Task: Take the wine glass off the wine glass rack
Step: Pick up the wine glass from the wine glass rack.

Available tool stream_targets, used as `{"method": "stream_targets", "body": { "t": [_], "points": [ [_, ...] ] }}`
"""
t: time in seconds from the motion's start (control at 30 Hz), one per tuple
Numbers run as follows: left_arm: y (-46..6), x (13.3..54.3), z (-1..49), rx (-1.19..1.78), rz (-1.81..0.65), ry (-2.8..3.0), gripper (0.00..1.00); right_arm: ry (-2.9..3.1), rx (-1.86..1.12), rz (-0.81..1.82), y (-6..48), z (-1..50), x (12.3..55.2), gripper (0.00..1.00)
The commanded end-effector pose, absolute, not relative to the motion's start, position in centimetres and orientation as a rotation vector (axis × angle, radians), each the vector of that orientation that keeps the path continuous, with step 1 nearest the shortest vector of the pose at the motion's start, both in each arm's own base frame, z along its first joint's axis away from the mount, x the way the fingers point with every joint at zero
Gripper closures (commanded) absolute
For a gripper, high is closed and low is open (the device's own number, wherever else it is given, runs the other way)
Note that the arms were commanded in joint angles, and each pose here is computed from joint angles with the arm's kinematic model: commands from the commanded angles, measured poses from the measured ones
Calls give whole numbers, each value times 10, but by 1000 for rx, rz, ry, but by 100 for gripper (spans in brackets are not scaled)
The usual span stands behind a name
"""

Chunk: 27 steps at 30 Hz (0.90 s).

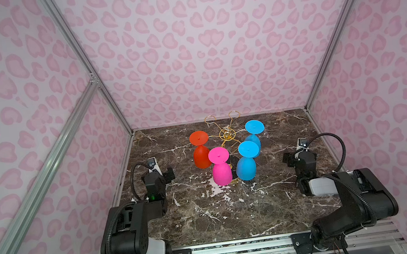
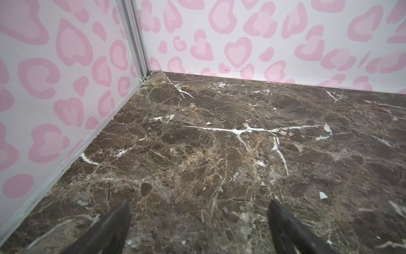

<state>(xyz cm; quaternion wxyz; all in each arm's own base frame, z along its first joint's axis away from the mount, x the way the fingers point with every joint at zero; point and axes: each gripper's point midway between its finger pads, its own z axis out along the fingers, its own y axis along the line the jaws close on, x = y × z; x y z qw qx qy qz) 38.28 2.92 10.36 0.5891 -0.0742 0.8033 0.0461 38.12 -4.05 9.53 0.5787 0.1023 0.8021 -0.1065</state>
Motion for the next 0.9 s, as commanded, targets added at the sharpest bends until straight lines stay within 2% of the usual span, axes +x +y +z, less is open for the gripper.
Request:
{"method": "stream_targets", "body": {
  "t": [0.0,0.87],
  "points": [
    [29,386,118,-181,98,1810,2,1847,244,-261,-42,101,383,0],
    [30,387,117,-181,99,1814,2,1851,245,-258,-42,100,384,0]
  ]
}}
